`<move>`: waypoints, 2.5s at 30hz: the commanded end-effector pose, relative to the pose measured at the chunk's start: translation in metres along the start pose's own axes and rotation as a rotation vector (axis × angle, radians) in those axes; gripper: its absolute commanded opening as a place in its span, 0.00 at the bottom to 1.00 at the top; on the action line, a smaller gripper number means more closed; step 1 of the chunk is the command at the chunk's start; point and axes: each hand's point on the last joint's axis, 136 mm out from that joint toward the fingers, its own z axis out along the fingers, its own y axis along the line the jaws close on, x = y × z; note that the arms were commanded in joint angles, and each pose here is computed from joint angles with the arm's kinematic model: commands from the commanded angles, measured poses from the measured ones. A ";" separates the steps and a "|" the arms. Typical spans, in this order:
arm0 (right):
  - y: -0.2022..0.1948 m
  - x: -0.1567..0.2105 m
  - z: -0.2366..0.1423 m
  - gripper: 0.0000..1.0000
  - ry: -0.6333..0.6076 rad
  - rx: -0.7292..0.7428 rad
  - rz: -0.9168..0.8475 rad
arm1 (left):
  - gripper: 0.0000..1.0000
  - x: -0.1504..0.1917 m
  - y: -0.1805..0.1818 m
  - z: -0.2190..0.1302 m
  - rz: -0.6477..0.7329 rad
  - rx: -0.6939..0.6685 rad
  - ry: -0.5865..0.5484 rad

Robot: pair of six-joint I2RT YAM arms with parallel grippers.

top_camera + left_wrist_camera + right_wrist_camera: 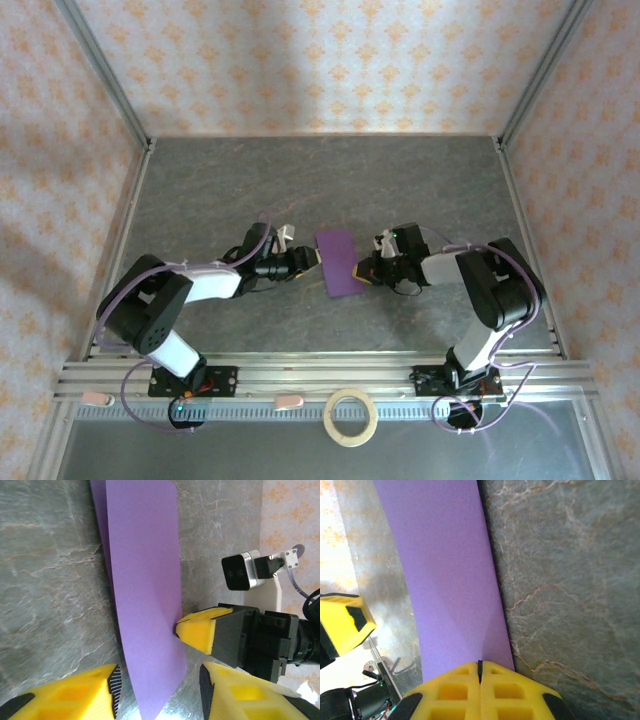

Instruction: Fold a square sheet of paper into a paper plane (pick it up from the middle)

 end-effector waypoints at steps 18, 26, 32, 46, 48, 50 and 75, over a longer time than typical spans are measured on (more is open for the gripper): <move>-0.032 0.019 0.002 0.00 0.008 0.075 0.084 | 0.39 0.008 0.010 0.046 -0.043 -0.026 0.079; -0.028 0.018 0.001 0.00 0.001 0.064 0.085 | 0.23 0.014 0.006 0.052 -0.040 0.011 0.105; -0.027 0.016 0.001 0.00 -0.005 0.058 0.084 | 0.08 0.013 0.000 0.049 -0.024 0.031 0.103; 0.034 -0.008 -0.043 0.33 -0.209 -0.044 -0.126 | 0.00 0.021 -0.014 0.023 0.191 0.049 0.116; 0.039 -0.010 -0.052 0.33 -0.264 -0.043 -0.152 | 0.00 0.025 -0.009 0.018 0.270 0.018 0.129; 0.044 -0.009 -0.058 0.34 -0.315 -0.037 -0.206 | 0.00 0.026 -0.001 0.014 0.323 -0.014 0.134; 0.085 0.066 -0.007 0.52 -0.555 0.516 -1.244 | 0.00 0.020 -0.010 0.003 0.089 0.076 0.087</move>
